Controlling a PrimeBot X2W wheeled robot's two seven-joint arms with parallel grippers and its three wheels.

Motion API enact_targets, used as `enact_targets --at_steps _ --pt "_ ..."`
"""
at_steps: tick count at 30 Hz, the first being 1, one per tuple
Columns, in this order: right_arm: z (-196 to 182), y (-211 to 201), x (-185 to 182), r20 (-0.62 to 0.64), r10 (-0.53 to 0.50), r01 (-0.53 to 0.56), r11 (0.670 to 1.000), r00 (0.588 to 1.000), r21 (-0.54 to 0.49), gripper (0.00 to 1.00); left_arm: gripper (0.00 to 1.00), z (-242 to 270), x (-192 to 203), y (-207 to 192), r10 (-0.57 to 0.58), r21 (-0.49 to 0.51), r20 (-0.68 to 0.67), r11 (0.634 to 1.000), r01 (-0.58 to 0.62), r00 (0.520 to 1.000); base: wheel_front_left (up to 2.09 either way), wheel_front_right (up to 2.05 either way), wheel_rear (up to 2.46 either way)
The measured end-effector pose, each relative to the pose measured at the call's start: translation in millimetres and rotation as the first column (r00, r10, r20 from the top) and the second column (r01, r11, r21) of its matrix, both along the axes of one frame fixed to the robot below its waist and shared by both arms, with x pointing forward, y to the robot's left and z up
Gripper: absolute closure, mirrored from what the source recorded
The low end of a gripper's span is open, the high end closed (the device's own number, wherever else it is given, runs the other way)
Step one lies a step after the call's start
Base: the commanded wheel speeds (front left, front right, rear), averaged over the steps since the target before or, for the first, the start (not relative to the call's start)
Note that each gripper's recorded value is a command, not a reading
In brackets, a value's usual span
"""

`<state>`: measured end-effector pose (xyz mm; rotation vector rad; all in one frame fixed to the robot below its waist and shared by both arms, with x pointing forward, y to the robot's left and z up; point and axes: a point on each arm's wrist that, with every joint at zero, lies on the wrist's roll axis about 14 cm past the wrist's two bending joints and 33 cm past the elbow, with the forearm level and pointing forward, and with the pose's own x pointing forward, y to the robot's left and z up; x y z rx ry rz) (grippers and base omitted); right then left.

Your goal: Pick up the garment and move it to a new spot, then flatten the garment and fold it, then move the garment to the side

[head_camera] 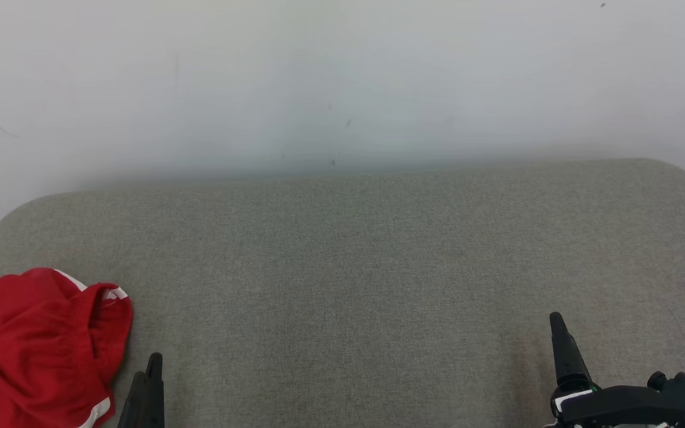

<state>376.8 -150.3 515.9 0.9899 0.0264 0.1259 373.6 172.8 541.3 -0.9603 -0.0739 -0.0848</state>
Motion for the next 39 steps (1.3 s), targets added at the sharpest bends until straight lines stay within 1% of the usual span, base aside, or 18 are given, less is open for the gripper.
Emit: enact_targets --at_steps 6,10,15,22,28,39 --pt "9 4 -4 0.051 0.014 -0.007 0.99 0.999 -0.142 0.0 0.0 4 -2 -1 0.023 0.139 0.023 0.99 -0.026 0.999 0.0 0.0 0.0" --pt "15 6 -6 0.087 0.023 -0.002 0.973 0.996 -0.23 0.0 0.0 4 -3 -2 0.034 0.206 0.028 0.978 -0.039 0.999 0.0 0.0 0.0" --pt "17 11 -11 0.109 0.042 -0.006 0.95 0.993 -0.312 0.0 0.0 7 -5 -7 0.032 0.297 0.046 0.954 -0.044 0.998 0.0 0.0 0.0" --pt "17 14 -16 0.129 0.059 -0.002 0.915 0.99 -0.404 0.0 0.0 16 -8 -15 0.026 0.389 0.084 0.919 -0.057 0.996 0.0 0.0 0.0" --pt "25 18 -19 0.169 0.073 0.013 0.889 0.983 -0.458 0.0 0.0 22 -9 -17 0.04 0.472 0.111 0.877 -0.088 0.993 0.0 0.0 0.0" --pt "31 26 -26 0.212 0.111 0.026 0.832 0.971 -0.554 0.0 0.0 33 -11 -27 0.017 0.578 0.165 0.808 -0.111 0.986 0.0 0.0 0.0"
